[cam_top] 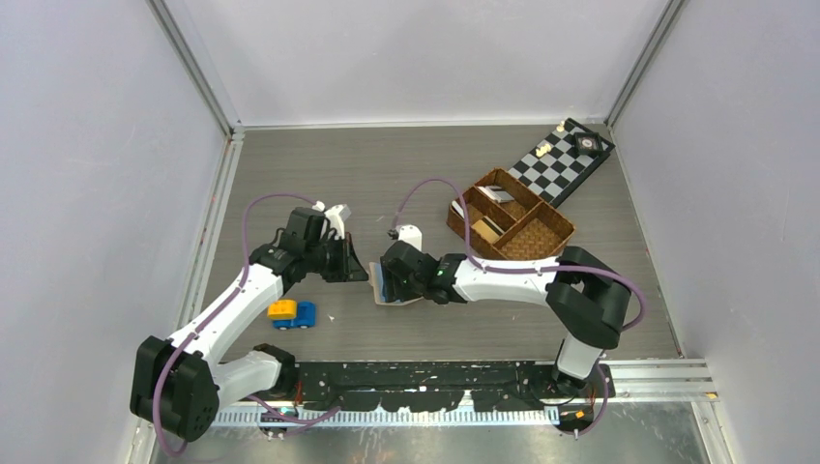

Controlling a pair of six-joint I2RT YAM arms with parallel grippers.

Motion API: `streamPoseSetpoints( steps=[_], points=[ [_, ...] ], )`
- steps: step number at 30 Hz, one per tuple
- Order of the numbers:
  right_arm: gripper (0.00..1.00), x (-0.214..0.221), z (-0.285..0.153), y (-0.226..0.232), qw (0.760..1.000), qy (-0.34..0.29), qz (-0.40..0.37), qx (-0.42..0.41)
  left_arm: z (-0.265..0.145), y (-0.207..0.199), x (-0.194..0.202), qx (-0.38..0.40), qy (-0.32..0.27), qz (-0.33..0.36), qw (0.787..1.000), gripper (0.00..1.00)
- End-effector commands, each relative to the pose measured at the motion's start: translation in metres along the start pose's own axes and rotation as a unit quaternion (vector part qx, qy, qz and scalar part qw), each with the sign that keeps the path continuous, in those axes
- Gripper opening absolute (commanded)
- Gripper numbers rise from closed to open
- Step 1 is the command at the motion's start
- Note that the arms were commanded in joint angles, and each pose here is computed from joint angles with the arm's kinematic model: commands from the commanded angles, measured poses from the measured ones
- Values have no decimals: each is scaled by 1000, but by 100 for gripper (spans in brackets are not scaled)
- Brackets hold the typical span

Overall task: Put the credit cards into the card holder
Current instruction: Open the card holder at the center of the board.

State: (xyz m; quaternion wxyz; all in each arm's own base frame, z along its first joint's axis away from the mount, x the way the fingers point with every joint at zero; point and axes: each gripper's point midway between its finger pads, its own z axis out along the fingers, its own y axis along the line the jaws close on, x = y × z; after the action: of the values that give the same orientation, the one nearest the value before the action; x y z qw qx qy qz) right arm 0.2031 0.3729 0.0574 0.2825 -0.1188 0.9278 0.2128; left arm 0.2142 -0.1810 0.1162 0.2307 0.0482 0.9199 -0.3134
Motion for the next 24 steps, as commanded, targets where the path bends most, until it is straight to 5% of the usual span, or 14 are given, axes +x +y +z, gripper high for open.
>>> streamPoseSetpoints(
  steps=[1, 24],
  points=[
    [54, -13, 1, 7, 1000, -21, 1, 5, -10, -14, -17, 21, -25, 22, 999, 0],
    [63, -21, -6, 23, 999, -31, 30, -10, -10, -16, -16, 27, -24, 24, 999, 0]
  ],
)
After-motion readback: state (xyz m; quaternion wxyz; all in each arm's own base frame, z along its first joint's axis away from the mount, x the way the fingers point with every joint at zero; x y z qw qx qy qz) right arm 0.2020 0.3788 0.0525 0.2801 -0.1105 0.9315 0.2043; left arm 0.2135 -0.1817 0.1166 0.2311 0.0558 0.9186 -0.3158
